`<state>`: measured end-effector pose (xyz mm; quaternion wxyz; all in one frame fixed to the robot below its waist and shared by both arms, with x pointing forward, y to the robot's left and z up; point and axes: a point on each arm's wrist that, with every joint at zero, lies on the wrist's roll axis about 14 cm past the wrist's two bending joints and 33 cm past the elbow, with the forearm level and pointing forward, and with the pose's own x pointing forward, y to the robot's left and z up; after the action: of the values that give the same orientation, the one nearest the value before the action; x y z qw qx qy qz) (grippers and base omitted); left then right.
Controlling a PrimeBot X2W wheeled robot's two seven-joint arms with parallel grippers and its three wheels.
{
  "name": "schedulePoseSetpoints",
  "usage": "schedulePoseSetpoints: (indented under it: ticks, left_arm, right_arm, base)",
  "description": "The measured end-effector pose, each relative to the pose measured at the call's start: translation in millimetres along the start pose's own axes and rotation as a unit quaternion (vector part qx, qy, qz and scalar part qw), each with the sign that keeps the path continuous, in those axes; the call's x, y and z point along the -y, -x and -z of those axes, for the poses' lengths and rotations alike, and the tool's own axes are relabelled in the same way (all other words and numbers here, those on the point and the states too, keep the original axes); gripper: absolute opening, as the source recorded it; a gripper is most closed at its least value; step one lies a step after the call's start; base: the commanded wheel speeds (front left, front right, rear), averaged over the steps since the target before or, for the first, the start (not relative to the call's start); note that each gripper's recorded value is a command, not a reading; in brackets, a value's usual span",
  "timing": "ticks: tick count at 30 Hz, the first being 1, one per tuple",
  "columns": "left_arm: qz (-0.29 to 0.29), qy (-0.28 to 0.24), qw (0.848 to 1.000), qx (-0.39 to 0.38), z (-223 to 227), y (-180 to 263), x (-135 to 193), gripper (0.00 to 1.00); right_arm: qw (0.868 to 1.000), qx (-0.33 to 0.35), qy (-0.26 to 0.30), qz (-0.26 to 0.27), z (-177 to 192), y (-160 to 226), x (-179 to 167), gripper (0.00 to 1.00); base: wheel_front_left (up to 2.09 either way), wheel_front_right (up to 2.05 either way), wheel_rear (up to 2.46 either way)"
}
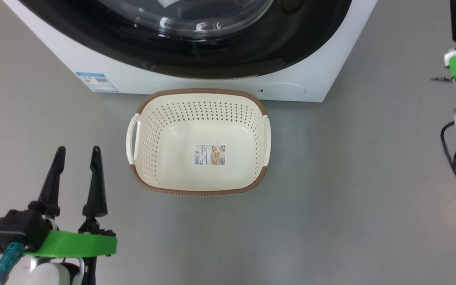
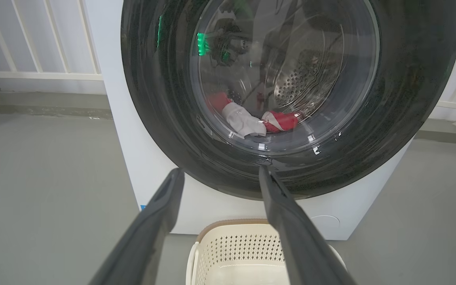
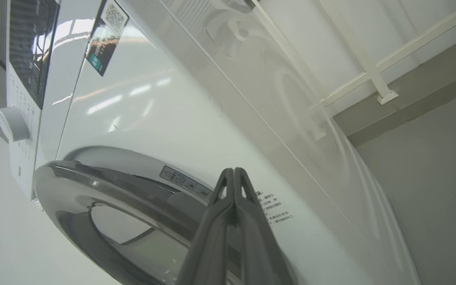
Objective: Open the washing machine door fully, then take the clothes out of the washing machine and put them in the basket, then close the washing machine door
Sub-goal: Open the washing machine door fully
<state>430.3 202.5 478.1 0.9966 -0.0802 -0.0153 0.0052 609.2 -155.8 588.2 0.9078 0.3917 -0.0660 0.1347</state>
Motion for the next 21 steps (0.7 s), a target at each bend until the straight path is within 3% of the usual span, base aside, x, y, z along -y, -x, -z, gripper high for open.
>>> schedulePoseSetpoints:
  ticks: [8,21]
  left_arm:
    - [-0.005,-0.002,1.0,-0.003,5,-8,-4,1.0]
    - [-0.018,-0.007,1.0,-0.022,20,-9,-14,1.0]
  right_arm:
    - [0.995,-0.063,-0.071,0.013,19,-21,11,0.0]
    - [0.982,-0.155,-0.108,-0.01,55,-44,2,0.0]
  base:
    - [0.0,0.0,0.0]
    - [0.0,0.0,0.0]
